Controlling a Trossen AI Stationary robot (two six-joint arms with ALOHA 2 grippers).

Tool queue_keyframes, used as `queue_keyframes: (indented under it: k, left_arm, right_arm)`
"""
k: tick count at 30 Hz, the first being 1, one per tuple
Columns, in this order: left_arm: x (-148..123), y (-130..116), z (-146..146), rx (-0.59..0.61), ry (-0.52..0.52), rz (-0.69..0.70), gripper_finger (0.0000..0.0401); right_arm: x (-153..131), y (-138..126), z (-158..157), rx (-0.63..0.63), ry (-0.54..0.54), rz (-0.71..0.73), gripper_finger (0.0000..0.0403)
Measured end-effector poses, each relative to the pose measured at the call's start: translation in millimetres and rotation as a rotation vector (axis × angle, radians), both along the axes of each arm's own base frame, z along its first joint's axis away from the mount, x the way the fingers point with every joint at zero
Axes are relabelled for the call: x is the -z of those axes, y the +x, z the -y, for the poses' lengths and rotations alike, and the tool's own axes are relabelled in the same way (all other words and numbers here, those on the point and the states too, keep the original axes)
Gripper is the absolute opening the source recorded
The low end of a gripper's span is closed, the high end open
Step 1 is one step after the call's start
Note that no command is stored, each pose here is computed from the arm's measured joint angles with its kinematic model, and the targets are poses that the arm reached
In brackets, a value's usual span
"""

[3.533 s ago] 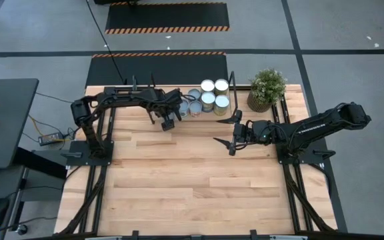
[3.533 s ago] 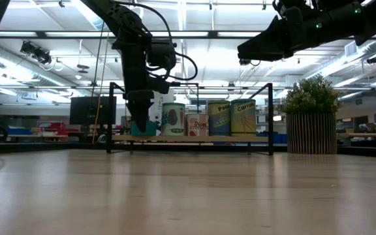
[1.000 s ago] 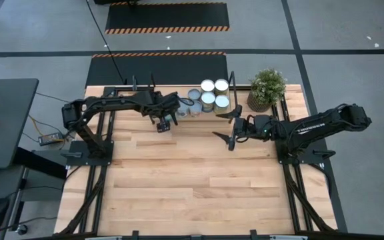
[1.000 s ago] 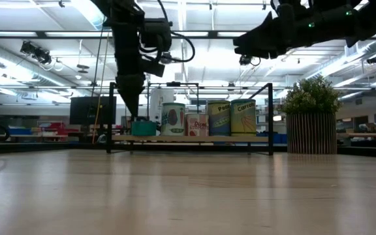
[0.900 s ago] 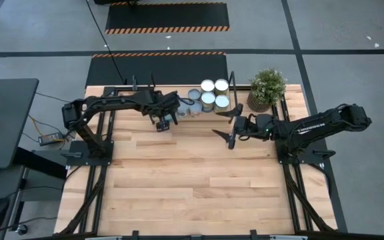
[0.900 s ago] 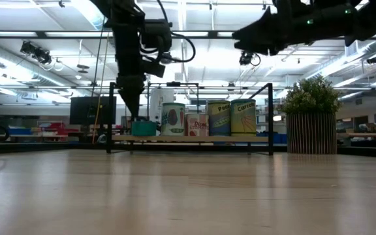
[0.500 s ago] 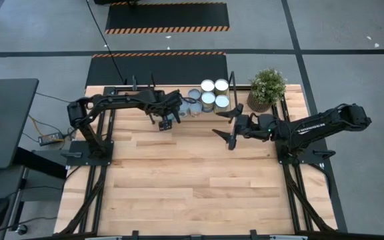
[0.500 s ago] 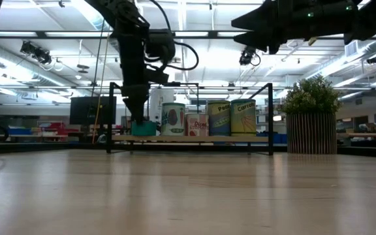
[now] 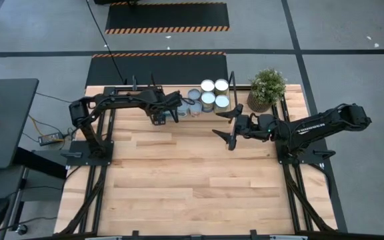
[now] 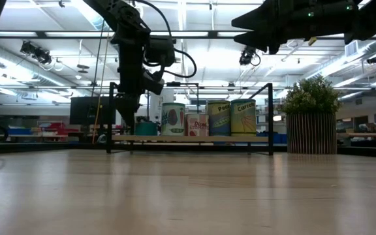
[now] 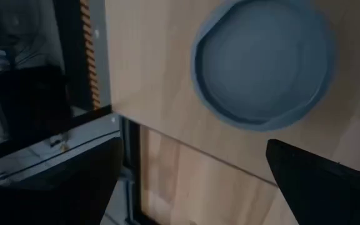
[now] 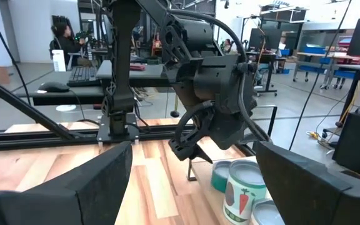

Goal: Pick and place cans onto a shelf
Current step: Put the green tuna can on the shelf

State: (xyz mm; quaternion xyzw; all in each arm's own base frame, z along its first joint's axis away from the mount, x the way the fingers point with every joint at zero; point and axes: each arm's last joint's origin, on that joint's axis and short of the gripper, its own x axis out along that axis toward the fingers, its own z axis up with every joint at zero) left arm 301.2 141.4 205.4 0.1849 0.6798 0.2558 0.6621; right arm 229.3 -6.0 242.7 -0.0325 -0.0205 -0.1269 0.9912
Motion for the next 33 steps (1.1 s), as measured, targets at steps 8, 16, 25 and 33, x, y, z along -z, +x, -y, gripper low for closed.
queue_keyframes:
  k: [8, 16, 25, 33]
  left_arm:
    - [2, 5, 9, 0.006, -0.121, 0.085, 0.0400]
    - [2, 2, -9, -0.067, -0.266, 0.235, 0.0400]
    - [-2, 9, -21, -0.062, -0.178, 0.333, 0.0400]
    - [-1, -2, -31, -0.112, -0.177, 0.284, 0.0400]
  right_arm:
    - [0, 0, 0, -0.001, 0.002, -0.003, 0.0348]
    - [1, 0, 0, -0.002, 0.017, -0.005, 0.0348]
    - [1, 0, 0, -0.002, 0.017, -0.005, 0.0348]
    - [1, 0, 0, -0.002, 0.018, -0.004, 0.0348]
